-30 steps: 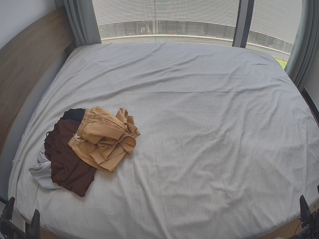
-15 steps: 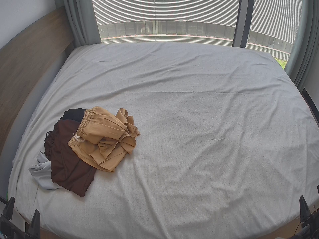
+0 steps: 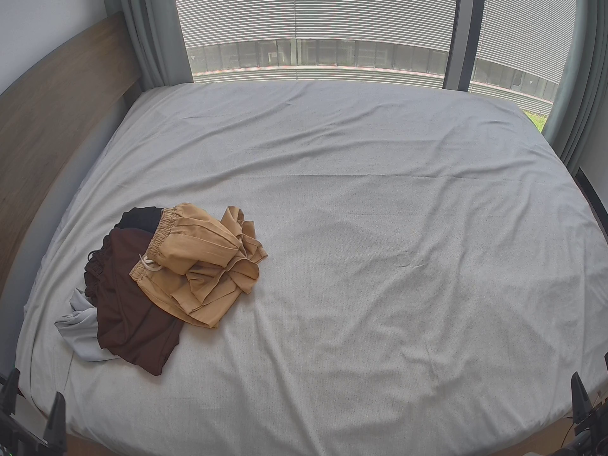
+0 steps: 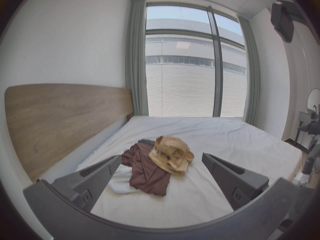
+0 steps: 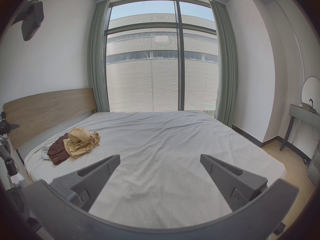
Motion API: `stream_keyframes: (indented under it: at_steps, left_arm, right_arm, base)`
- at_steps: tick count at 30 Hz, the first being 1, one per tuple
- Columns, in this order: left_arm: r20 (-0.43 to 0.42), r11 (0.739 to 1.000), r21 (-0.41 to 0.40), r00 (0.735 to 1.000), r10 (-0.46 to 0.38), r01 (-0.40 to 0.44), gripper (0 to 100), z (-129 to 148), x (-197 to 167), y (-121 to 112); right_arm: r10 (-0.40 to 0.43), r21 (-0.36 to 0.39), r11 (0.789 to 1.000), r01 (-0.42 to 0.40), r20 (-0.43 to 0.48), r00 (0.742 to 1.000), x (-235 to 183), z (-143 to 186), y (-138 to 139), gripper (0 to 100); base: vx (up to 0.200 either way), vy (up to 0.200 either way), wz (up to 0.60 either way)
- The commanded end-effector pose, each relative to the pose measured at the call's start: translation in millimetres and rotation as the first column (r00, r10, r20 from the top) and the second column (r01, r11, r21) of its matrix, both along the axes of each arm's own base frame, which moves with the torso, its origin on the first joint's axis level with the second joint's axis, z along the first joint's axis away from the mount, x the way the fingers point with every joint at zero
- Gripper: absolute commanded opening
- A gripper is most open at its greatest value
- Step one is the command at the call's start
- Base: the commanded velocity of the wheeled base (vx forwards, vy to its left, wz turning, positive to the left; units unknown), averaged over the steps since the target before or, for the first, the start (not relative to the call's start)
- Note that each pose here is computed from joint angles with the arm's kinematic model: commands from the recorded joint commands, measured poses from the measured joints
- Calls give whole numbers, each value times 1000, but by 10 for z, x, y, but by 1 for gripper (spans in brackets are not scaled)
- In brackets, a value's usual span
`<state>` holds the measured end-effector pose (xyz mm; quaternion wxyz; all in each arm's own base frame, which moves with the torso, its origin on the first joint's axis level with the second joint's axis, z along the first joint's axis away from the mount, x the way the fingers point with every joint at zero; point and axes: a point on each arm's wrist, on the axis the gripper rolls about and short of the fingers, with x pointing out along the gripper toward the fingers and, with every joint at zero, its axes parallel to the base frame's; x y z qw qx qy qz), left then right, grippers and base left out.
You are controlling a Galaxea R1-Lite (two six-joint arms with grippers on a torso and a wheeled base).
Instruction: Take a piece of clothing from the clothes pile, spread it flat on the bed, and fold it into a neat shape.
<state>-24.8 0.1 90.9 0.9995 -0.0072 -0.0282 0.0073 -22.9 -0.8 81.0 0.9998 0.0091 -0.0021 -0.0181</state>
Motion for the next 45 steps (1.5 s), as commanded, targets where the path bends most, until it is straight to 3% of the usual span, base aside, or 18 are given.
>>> stream_keyframes:
  at_steps: [1,5,6,12,21,32,45]
  left_arm:
    - [56,1000,-7,998,-14,14,100,467,16,-1]
    - [10,999,-19,999,-48,49,100,469,91,-1]
    - [-23,992,-71,994,-111,109,100,533,195,-2]
    - [-93,969,-220,986,-138,115,100,847,545,-33]
    - [-171,962,-231,968,-186,144,100,1145,1133,-105]
    - [-223,959,-239,953,-206,151,100,1058,1892,-180]
    - [-280,944,-262,921,-272,199,100,976,2354,-229]
  right_arm:
    - [1,0,1000,-1,1,1000,0,-48,0,100]
    - [2,0,1000,-2,1,1000,0,-48,-1,100]
    - [5,0,1000,-5,1,1000,0,-48,-1,100]
    - [16,0,1000,-16,2,1000,0,-46,2,100]
    - [27,-20,999,-27,2,1000,0,-46,4,100]
    - [36,-18,999,-36,-1,999,0,-49,6,100]
    - [36,-18,999,-36,-1,999,0,-49,6,100]
  base:
    - [0,0,0]
    - [0,0,0]
    - [0,0,0]
    - [0,0,0]
    - [0,0,0]
    - [0,0,0]
    - [0,0,0]
